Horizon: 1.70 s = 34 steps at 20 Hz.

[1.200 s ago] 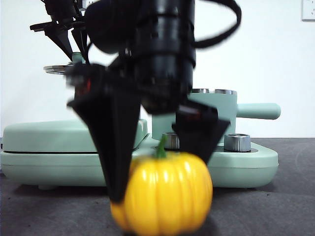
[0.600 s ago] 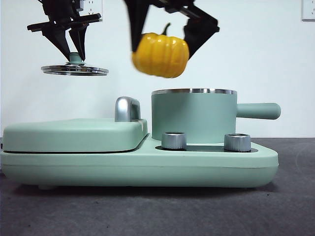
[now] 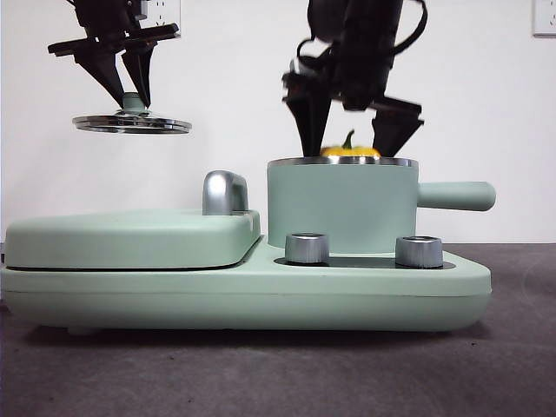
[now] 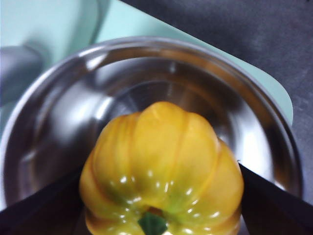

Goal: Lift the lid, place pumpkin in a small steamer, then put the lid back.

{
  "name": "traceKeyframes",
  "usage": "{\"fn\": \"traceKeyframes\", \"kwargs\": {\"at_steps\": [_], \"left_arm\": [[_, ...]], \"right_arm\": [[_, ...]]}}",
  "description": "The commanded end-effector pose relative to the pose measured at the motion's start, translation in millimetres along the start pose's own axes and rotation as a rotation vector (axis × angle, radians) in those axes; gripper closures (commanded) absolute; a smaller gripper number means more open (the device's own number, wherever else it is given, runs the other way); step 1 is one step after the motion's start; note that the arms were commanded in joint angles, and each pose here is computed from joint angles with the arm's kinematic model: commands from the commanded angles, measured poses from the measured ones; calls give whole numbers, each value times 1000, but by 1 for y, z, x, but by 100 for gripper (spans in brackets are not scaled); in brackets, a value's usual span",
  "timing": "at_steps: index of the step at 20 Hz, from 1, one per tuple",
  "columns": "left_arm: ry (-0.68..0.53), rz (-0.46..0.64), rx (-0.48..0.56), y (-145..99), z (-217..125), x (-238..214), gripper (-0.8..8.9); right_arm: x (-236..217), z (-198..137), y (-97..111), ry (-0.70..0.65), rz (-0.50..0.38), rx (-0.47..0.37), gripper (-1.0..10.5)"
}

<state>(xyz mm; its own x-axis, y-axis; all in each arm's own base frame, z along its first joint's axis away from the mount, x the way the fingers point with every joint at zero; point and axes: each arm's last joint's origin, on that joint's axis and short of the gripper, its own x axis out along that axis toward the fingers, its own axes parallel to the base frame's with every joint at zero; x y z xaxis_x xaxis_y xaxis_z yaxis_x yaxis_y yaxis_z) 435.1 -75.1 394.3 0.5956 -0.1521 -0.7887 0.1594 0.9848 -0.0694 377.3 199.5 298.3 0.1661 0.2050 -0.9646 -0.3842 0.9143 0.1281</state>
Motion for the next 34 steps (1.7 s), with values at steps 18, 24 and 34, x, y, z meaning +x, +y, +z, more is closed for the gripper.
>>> {"fn": "traceKeyframes", "kwargs": {"at_steps": [18, 24, 34], "left_arm": [[36, -1, -16, -1, -2, 8, 798], [36, -1, -18, -1, -2, 8, 798], [40, -46, -30, -3, -3, 8, 798]], "right_arm": [[48, 3, 28, 116, -154, -96, 532], [46, 2, 26, 119, -156, -94, 432], [-80, -26, 32, -155, -117, -118, 401]]}}
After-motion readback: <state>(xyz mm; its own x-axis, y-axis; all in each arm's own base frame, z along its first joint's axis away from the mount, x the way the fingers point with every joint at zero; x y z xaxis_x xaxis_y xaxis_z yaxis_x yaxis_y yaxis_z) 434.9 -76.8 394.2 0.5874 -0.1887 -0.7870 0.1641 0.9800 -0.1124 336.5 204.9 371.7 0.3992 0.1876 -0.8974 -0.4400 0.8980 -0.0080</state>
